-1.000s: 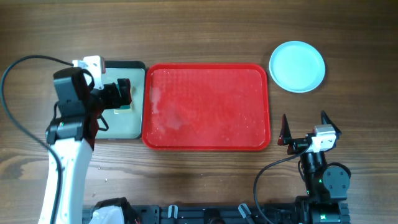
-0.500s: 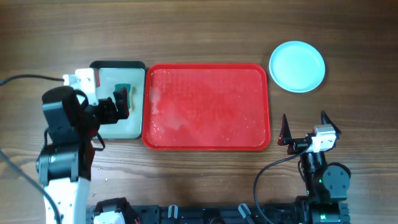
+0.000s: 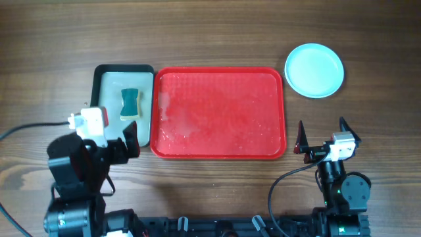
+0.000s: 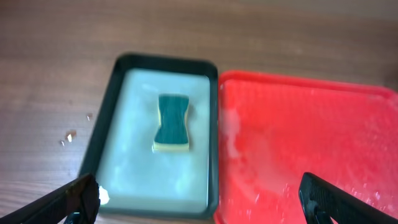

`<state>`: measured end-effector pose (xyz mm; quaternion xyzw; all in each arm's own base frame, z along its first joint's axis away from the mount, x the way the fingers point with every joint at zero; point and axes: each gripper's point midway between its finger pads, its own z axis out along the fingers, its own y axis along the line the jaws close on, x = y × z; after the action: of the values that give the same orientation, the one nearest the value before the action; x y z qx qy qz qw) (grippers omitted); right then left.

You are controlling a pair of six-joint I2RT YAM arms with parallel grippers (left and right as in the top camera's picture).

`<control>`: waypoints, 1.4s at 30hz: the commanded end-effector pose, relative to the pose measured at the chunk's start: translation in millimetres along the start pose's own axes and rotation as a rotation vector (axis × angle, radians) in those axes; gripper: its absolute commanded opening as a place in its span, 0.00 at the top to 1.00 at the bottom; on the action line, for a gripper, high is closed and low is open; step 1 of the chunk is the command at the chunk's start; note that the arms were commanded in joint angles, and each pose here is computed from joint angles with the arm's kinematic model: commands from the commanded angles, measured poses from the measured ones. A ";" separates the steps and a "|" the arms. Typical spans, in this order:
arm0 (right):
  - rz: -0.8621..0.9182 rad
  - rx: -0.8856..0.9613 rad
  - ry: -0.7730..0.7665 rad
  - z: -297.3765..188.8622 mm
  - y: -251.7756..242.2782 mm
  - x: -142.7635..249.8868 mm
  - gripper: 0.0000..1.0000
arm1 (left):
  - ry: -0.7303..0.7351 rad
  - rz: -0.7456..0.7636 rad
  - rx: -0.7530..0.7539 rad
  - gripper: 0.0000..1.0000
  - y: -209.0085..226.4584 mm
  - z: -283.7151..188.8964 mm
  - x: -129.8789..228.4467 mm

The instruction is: Clean dirty plates on tray and stack at the side

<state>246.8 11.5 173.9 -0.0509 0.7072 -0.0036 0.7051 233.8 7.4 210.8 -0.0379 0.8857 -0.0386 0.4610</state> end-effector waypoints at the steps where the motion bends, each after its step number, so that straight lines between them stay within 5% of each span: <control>1: -0.010 -0.003 -0.010 -0.5 0.2 -2.0 0.00 | -0.050 0.003 0.046 0.00 -7.8 -1.2 26.1; 9: -0.010 -0.003 -0.010 -0.5 0.2 -2.0 0.00 | -0.210 0.075 0.128 0.00 -25.7 6.8 40.6; 16: -0.009 -0.003 -0.010 -0.5 0.2 -2.0 0.00 | -0.711 0.144 0.180 0.00 -43.2 -48.1 -52.3; 22: -0.010 -0.003 -0.010 -0.5 0.2 -2.0 0.00 | -0.947 0.175 0.235 0.00 -56.2 -103.1 -75.2; 31: -0.009 -0.003 -0.010 -0.5 0.2 -2.0 0.00 | -1.082 0.185 0.281 0.00 -63.8 -132.3 -90.6; 42: -0.009 -0.003 -0.010 -0.5 0.2 -2.0 0.00 | -0.964 0.145 0.284 0.00 -57.2 -60.9 -52.0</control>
<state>246.8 11.5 173.8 -0.0509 0.7074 -0.0036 0.7050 210.1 -39.8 310.8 0.0737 0.5503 -0.0937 0.8264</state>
